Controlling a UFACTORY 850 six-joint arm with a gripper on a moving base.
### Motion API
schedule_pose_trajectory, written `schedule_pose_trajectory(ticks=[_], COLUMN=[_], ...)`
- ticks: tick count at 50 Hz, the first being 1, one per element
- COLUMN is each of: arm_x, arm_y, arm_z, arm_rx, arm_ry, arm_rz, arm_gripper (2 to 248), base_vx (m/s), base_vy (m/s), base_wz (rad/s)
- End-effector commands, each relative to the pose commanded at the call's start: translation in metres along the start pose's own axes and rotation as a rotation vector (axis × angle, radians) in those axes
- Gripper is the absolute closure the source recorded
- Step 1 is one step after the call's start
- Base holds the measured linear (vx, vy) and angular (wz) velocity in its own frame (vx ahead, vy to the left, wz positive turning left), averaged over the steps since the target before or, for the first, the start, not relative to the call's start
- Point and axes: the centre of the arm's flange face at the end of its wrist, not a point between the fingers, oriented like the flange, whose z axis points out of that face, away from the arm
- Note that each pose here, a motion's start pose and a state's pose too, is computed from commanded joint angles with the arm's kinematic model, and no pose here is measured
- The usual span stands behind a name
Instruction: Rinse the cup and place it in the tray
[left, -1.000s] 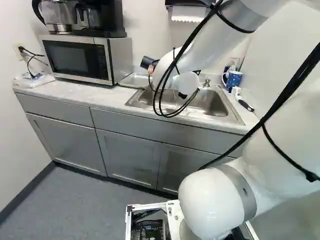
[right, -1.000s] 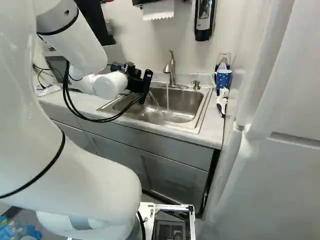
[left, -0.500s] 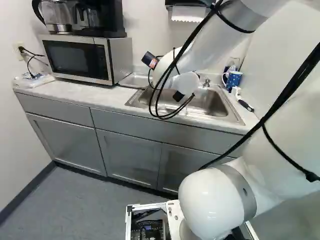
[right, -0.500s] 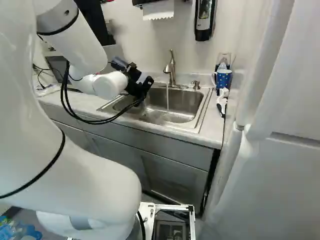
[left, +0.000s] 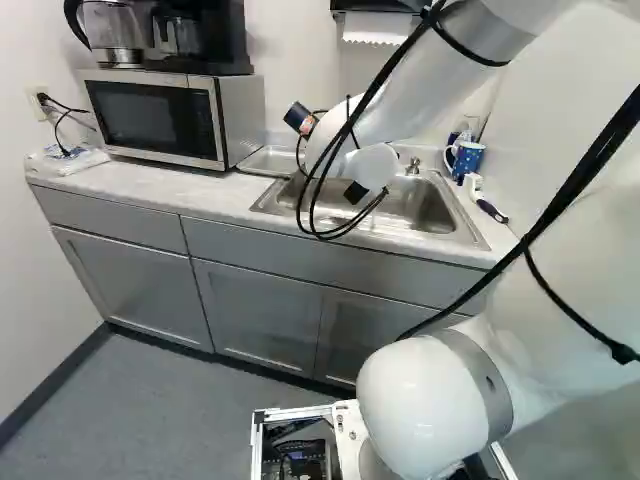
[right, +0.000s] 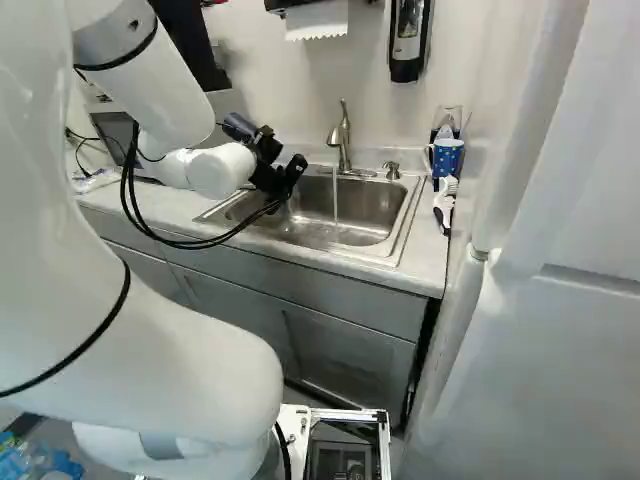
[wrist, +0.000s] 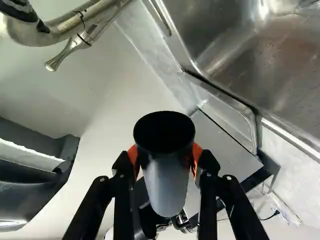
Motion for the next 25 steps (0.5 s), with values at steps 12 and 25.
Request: schedule_pose_trajectory(ticks=[12,25], arm_x=[0.0,0.0], arm_y=[0.0,0.0], arm_z=[0.0,0.0], arm_rx=[0.0,0.0], arm_ry=[0.0,0.0], arm_rz=[0.0,0.0], arm_gripper=[128,128], base_vx=[0.0,0.0], base_vy=[0.0,0.0], base_wz=[0.0,0.0])
